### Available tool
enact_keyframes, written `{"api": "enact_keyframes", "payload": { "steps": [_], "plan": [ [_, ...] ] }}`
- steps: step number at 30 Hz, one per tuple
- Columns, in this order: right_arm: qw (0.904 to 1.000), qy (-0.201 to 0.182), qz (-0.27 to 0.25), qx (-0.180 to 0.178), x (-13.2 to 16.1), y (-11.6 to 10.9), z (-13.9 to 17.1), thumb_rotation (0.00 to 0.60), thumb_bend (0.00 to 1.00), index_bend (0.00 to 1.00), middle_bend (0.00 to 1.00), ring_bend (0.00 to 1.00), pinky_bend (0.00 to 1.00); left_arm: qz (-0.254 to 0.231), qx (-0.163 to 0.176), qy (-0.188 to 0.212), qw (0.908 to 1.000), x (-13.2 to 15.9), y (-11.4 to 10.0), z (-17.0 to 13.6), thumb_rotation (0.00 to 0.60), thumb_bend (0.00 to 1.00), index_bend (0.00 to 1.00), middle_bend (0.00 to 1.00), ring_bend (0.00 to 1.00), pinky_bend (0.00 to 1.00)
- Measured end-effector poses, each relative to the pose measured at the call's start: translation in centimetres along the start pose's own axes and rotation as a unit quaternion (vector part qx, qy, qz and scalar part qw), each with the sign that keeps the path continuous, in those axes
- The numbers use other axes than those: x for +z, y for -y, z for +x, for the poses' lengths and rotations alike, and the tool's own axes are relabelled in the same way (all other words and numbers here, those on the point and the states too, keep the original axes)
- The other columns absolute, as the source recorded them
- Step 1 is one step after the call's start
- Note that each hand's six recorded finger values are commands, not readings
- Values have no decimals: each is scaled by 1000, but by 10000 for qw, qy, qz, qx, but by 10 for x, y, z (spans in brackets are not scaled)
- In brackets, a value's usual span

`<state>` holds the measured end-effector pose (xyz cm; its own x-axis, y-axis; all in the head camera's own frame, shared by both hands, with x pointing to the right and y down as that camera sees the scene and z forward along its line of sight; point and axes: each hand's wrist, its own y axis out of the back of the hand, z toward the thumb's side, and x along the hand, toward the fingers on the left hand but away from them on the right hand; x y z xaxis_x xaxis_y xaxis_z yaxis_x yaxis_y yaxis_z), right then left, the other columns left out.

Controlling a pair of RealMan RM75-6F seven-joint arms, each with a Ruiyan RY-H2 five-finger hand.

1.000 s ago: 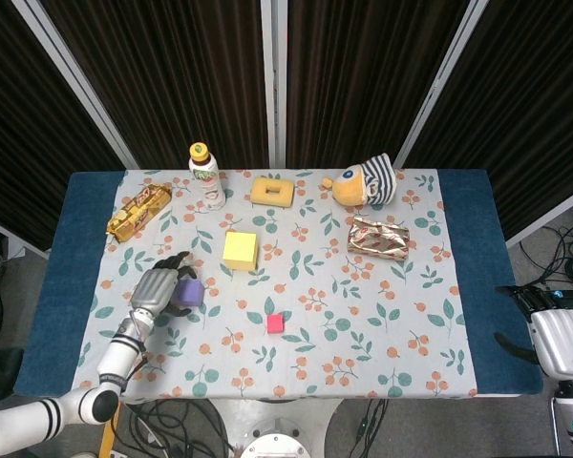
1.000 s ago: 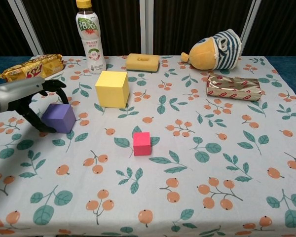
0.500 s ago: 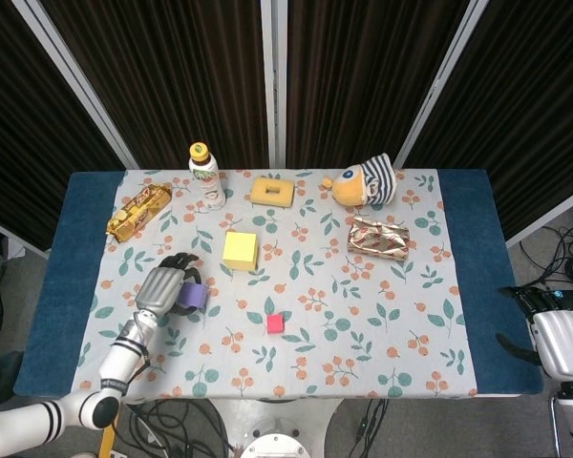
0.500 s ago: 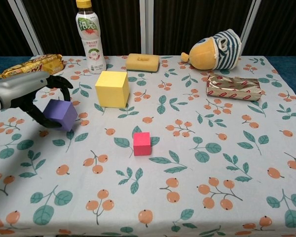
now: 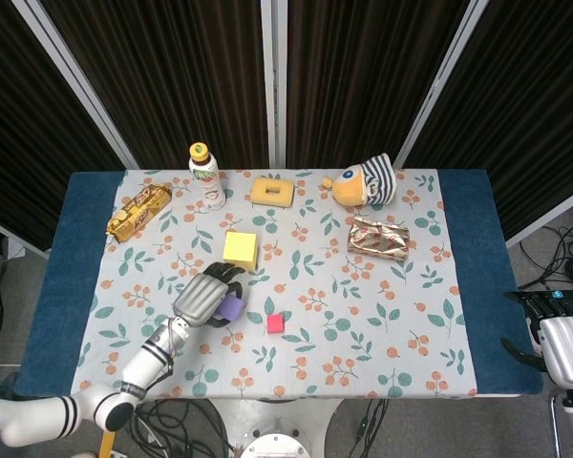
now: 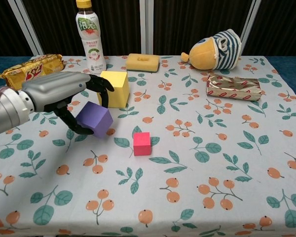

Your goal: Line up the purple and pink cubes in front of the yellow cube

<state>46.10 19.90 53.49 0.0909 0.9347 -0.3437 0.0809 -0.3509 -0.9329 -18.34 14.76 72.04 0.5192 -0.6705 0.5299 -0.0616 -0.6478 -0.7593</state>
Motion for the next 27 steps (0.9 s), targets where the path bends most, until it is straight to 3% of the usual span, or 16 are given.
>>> {"api": "enact_keyframes", "payload": {
  "steps": [4, 9, 20, 27],
  "plan": [
    [10000, 18, 2, -5, -1, -1, 2, 600, 60, 261, 316, 263, 356, 267, 93, -25, 9996, 6, 3, 10, 600, 266, 539, 507, 467, 506],
    [10000, 14, 13, -16, -1, -2, 3, 600, 60, 260, 316, 263, 356, 528, 175, -74, 9984, 8, 4, 16, 600, 265, 540, 631, 607, 708],
    [10000, 32, 39, 4, -1, -3, 6, 600, 61, 260, 316, 263, 356, 426, 14, -559, 9975, -1, 7, 26, 600, 250, 523, 686, 680, 831],
    [10000, 46, 54, 19, 0, -4, 7, 600, 61, 257, 316, 263, 356, 227, -28, -929, 9954, -1, 3, 34, 600, 222, 496, 711, 703, 846]
  ]
}}
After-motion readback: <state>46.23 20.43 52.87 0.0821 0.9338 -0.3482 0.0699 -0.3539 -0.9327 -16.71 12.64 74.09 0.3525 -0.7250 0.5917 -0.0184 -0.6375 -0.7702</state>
